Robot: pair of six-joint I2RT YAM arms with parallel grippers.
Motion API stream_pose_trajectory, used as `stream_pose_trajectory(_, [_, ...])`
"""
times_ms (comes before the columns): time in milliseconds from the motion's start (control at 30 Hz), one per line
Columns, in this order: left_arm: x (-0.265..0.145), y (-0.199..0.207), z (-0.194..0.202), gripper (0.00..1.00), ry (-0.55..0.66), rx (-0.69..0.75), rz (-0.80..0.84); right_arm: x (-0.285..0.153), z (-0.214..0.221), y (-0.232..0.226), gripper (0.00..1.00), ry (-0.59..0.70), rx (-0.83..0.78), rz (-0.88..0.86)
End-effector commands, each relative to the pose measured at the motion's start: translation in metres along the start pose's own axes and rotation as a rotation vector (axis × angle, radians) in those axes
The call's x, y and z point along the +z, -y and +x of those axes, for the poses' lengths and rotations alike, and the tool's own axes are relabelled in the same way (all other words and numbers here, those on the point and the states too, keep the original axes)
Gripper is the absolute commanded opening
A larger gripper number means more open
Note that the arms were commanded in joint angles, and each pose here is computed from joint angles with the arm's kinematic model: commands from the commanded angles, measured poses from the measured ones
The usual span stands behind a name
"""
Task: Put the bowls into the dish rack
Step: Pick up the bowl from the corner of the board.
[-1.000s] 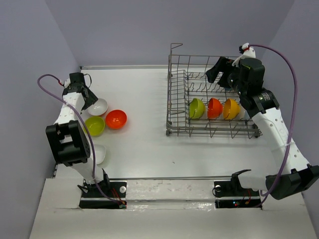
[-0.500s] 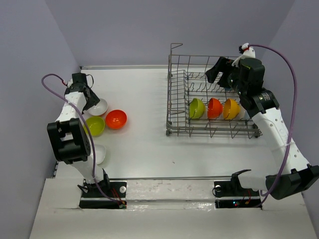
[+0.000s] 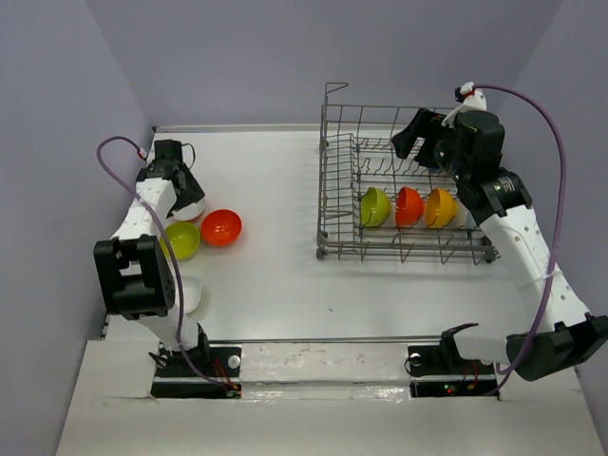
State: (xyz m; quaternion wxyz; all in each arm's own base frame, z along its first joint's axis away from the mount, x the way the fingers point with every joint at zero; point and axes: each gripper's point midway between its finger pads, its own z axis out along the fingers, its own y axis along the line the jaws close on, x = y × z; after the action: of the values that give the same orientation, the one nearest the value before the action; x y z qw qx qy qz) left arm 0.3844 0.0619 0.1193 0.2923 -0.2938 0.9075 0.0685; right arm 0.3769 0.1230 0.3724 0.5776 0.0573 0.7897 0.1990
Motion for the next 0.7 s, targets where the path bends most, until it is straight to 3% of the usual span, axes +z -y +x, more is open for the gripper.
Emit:
stream_pose_trajectory(0, [-0.034, 0.014, 0.011, 0.76, 0.024, 0.041, 0.073, -0.003, -0.01, -0.01, 0.85, 0.042, -0.014, -0.043])
stream_pose_trajectory(333, [-0.038, 0.025, 0.052, 0.75, -0.054, -0.004, 0.154, -0.003, -0.009, -0.01, 0.85, 0.042, -0.018, -0.043])
stream_pose_trajectory(667, [-0.044, 0.051, 0.084, 0.75, -0.101, 0.038, 0.201, -0.004, -0.007, -0.014, 0.85, 0.031, -0.021, -0.069])
